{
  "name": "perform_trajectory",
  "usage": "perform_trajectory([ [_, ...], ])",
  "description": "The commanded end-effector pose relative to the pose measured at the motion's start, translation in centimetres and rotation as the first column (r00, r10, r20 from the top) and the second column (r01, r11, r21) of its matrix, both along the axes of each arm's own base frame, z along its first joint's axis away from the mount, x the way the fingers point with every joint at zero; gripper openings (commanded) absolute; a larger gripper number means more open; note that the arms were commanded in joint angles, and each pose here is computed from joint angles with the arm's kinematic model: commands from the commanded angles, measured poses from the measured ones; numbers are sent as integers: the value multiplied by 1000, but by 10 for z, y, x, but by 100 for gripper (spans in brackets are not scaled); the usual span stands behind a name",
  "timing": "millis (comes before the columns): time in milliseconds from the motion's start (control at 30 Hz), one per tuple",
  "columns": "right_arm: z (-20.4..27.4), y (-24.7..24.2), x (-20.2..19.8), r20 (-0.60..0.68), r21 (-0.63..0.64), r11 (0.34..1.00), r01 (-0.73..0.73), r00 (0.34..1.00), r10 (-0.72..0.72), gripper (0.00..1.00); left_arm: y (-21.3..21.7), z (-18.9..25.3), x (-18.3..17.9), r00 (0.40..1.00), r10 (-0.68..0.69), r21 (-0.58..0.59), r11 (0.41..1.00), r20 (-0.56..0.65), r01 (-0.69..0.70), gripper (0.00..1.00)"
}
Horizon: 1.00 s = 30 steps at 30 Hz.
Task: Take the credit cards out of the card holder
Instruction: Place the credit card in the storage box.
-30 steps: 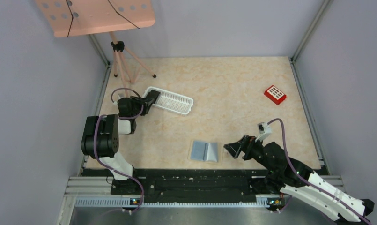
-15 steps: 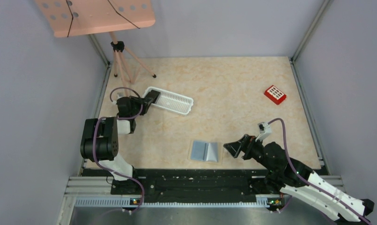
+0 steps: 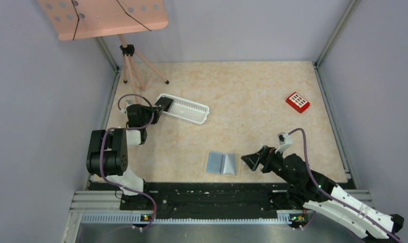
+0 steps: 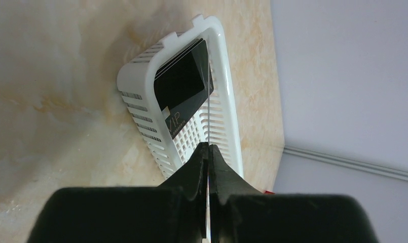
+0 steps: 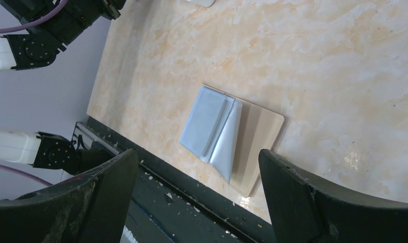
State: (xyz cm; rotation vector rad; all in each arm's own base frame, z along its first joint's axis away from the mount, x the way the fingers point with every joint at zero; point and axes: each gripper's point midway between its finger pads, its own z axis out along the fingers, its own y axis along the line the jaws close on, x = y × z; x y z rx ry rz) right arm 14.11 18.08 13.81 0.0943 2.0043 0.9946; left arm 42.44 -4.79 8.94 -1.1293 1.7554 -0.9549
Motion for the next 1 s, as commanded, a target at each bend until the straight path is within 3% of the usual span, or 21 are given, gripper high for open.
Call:
perform_trajectory([
  [0,9,2,4,17,33,999,12,1000,-13,88,5,16,13,998,24,18,1000,60,-25,0],
  [467,8,1,5,20,29,999,20,1000,-21,88,1,6,20,999,20,10,1000,28,-21,4],
  [733,8,1,5,18,29,999,18,1000,-19,88,4,11,14,999,27,62,998,-23,-25,27],
  [967,5,1,5,13,28,999,22,1000,-22,88,7,24,16,999,26,94,995,-18,-25,34],
])
